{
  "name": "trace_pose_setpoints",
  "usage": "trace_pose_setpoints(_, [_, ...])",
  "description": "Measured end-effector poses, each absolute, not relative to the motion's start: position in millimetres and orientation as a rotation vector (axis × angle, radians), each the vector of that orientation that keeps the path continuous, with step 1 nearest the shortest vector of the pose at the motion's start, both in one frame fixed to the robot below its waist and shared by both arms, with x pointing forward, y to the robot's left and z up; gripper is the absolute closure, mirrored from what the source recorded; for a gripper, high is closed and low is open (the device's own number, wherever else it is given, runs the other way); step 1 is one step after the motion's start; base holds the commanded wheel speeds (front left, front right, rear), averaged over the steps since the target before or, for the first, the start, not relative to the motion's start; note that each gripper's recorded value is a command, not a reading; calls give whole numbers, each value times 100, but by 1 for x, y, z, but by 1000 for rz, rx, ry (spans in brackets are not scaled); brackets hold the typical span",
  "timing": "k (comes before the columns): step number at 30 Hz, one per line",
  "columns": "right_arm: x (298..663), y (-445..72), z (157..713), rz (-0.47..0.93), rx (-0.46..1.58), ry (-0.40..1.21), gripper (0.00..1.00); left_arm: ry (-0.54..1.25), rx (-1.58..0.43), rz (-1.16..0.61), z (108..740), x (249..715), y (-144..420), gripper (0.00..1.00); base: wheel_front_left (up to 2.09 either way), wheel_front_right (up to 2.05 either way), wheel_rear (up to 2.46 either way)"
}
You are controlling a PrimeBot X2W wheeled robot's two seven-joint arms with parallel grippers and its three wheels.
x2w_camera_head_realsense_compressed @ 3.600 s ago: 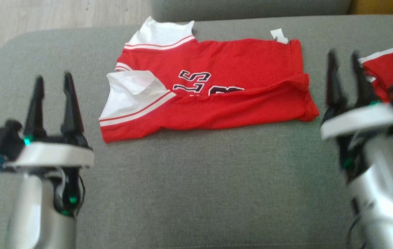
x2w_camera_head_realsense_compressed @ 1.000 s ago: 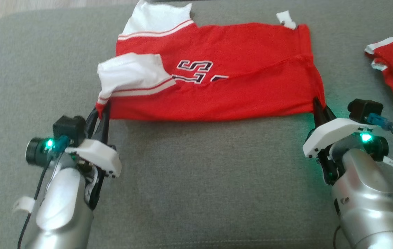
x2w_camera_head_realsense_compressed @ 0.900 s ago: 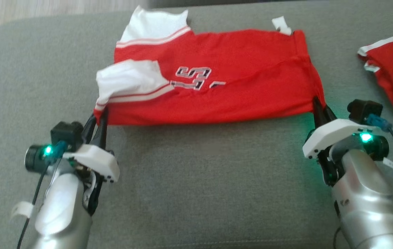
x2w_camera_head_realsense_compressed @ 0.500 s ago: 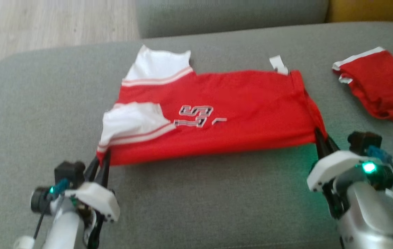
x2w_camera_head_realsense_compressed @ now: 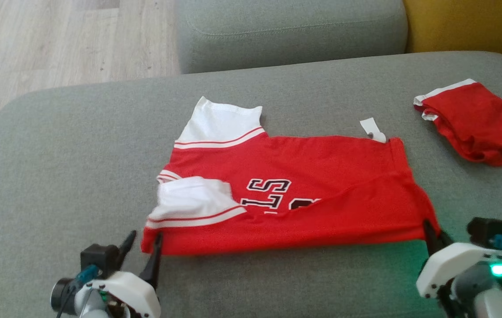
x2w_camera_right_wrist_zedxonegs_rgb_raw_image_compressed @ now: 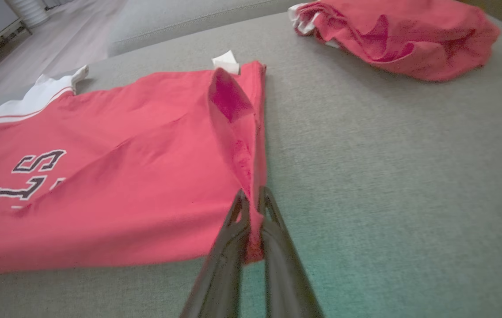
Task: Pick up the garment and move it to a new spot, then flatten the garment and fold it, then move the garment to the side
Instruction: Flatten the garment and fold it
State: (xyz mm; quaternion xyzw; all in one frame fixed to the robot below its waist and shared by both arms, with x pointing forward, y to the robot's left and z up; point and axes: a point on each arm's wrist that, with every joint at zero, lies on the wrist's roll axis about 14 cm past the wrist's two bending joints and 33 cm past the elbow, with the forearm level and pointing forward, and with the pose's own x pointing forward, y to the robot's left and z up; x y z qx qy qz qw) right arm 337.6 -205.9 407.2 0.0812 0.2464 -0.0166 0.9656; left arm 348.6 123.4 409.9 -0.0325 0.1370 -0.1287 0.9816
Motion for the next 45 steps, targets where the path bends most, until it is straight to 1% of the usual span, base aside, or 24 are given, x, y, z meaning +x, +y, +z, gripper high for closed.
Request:
trace_pose_setpoints(5, [345,-213,430,-50,191,419,0,262,-60,-244,413,352,125,0,0,0,0])
trace_pose_setpoints(9, [354,-213,453,-44,189,313,0,209,-73,-223,426,363,127,0,0,0,0])
trace_pose_setpoints(12, [363,-215,467,-49,175,247,0,139,-88,-210,446,382,128,0,0,0,0])
trace_pose_setpoints(16, [381,-216,480,-47,167,188,0,29,-93,-234,481,414,120,0,0,0,0])
trace_pose_setpoints(20, [405,-214,489,-34,135,162,0,-20,-84,-281,500,449,113,0,0,0,0])
trace_pose_setpoints(27, [446,-209,491,-11,98,155,0,132,15,-386,489,519,97,0,0,0,0])
trace_pose_setpoints(30, [464,-207,493,2,75,149,0,216,31,-457,480,544,80,0,0,0,0])
trace_pose_setpoints(34, [484,-210,493,3,55,142,0,332,114,-514,458,572,75,0,0,0,0])
trace_pose_setpoints(40, [495,-218,476,-7,34,176,0,541,153,-555,404,589,71,0,0,0,0])
trace_pose_setpoints(45, [496,-223,464,-14,26,201,0,604,146,-589,379,597,62,0,0,0,0])
